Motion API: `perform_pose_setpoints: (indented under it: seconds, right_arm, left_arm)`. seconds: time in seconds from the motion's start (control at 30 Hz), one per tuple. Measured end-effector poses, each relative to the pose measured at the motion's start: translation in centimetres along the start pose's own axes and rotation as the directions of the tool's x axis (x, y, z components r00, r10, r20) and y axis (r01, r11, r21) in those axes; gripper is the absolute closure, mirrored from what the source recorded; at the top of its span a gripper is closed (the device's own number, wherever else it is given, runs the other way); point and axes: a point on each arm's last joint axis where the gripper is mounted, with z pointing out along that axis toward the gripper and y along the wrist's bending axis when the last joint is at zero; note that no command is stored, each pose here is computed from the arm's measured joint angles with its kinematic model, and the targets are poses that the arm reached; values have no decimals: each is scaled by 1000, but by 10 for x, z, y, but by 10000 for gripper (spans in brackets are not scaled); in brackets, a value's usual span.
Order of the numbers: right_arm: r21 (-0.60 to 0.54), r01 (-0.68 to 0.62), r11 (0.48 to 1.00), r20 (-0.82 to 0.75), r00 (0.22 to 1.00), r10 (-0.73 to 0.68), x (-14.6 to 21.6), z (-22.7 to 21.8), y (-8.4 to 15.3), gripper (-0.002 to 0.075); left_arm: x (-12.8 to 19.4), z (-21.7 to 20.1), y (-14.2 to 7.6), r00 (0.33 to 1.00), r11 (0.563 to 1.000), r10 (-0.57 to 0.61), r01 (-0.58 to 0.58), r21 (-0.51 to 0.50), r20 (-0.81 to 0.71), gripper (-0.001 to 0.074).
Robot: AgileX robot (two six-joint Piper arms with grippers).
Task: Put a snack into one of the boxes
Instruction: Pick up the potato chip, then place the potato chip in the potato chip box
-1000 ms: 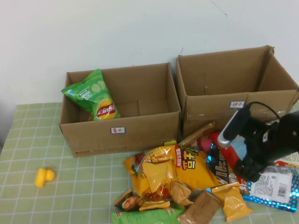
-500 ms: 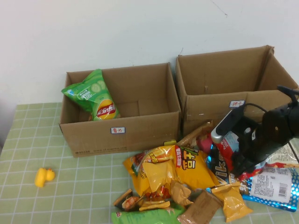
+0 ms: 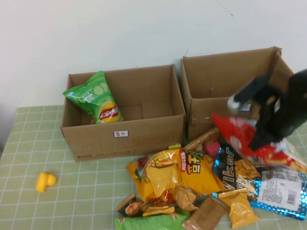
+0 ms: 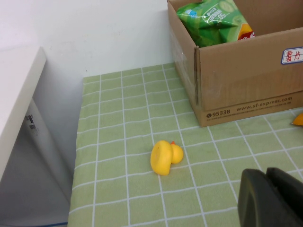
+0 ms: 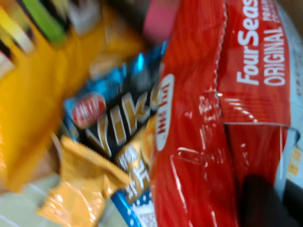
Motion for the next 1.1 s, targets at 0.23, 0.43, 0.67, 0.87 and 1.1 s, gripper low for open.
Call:
perform_pose_setpoints:
  seconds: [0.23,0.43,0.67,0.87,1.1]
  right_arm:
    - [23,-34,999,241,970,27,-3,-94,-2,717]
    - [-31,-34,999,424,904,44,-4,-142,5,718]
    - [-251,41,967,640,756,134,-37,-166,17,718]
    - [-394,75,916,748,606,272,-82,-153,13,718]
    - [-477,37,878,754,531,387,-125,-105,0,718]
  left_arm:
    - [0,0,0,1000,1000,0,0,0,0,737]
    - [0,0,0,1000,1000,0,0,0,0,738]
    - [0,0,0,1000,1000,0,0,0,0,737]
    - [0,0,0,1000,1000,0,0,0,2,738]
    - [0,0,0,1000,1000,0,0,0,2,738]
